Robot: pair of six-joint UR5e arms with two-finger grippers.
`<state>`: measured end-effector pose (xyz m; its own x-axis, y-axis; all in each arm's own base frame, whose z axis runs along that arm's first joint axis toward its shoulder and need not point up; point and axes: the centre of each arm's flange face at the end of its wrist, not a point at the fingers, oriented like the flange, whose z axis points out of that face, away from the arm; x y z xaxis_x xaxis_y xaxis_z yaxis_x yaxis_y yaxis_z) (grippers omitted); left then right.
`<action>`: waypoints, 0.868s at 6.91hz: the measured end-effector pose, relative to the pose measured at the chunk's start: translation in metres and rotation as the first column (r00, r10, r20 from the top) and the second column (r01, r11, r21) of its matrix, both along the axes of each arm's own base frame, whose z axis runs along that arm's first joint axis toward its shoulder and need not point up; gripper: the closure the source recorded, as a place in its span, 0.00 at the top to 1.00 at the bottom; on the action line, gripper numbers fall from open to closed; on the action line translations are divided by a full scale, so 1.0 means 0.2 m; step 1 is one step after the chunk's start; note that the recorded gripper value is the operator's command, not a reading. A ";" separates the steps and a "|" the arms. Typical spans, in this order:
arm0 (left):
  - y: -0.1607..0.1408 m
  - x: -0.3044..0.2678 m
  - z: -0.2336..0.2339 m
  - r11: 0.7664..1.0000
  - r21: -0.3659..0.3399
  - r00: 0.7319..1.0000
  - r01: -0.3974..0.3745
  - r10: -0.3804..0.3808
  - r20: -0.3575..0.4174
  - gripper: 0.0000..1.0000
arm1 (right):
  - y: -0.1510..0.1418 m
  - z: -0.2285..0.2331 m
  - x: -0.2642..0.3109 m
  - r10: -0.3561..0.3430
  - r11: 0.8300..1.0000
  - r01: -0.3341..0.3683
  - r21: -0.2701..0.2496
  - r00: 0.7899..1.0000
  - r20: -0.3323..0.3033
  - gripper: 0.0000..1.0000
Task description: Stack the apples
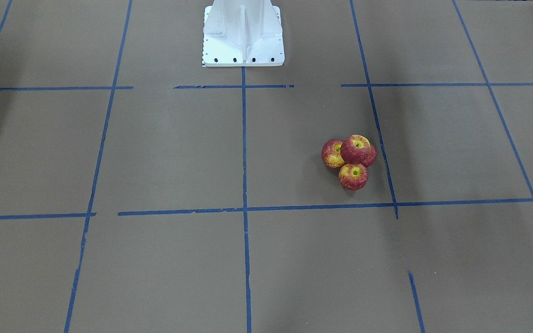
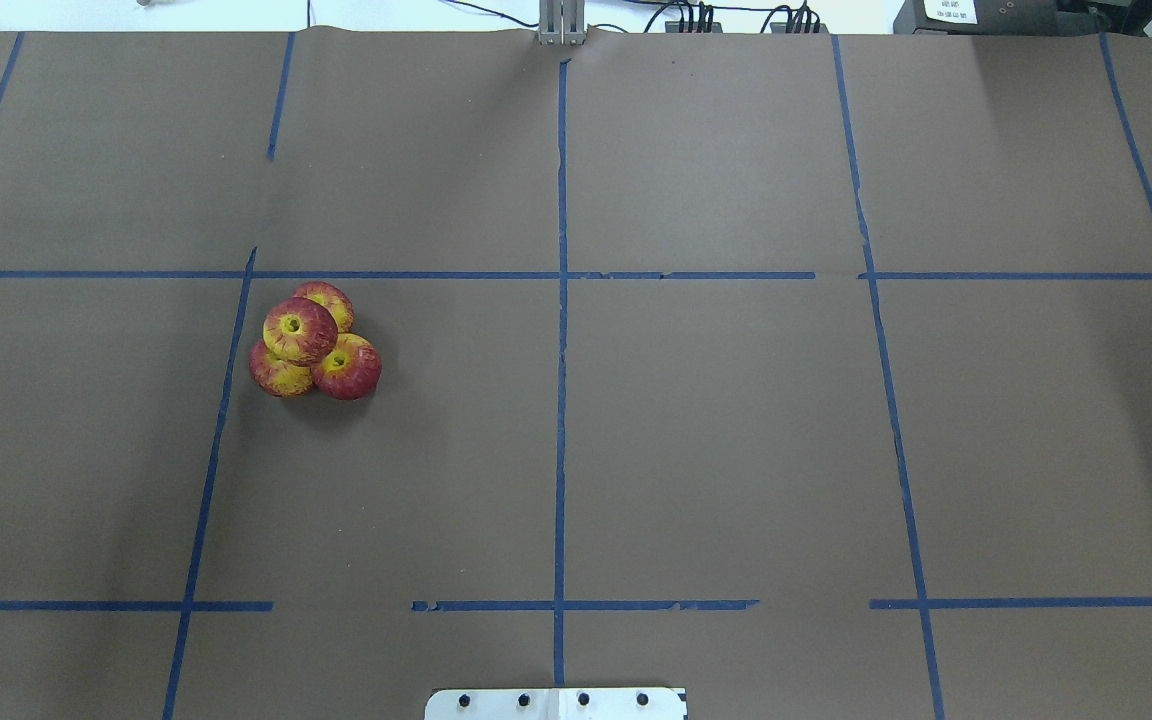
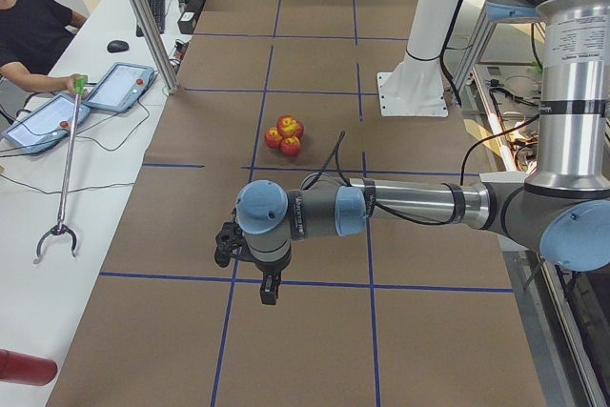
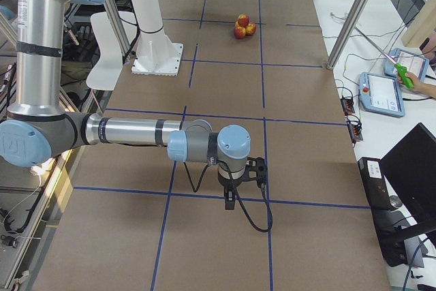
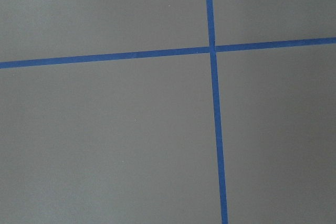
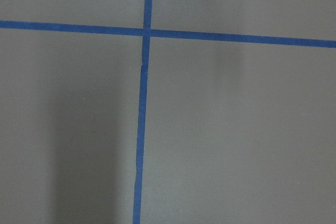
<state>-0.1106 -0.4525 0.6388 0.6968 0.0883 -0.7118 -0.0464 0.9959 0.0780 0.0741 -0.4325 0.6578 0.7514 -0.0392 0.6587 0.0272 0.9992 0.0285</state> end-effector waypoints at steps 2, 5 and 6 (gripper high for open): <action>0.03 0.00 0.00 1.000 0.002 1.000 -0.001 0.001 0.000 1.00 | 0.00 0.00 0.00 0.000 1.000 0.000 0.001 1.000 0.000 1.00; 0.07 0.01 -0.03 1.000 0.014 1.000 0.001 -0.001 -0.006 1.00 | 0.00 0.00 0.00 0.000 1.000 0.000 0.000 1.000 0.000 1.00; 0.06 0.01 -0.05 1.000 0.021 1.000 0.001 -0.001 -0.008 1.00 | 0.00 0.00 0.00 0.000 1.000 0.000 0.000 1.000 0.000 1.00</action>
<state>-0.1089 -0.4408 0.6297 0.6914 0.1024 -0.7152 -0.0444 0.9941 0.0993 0.0741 -0.4325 0.6580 0.7516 -0.0391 0.6584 0.0272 0.9992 0.0282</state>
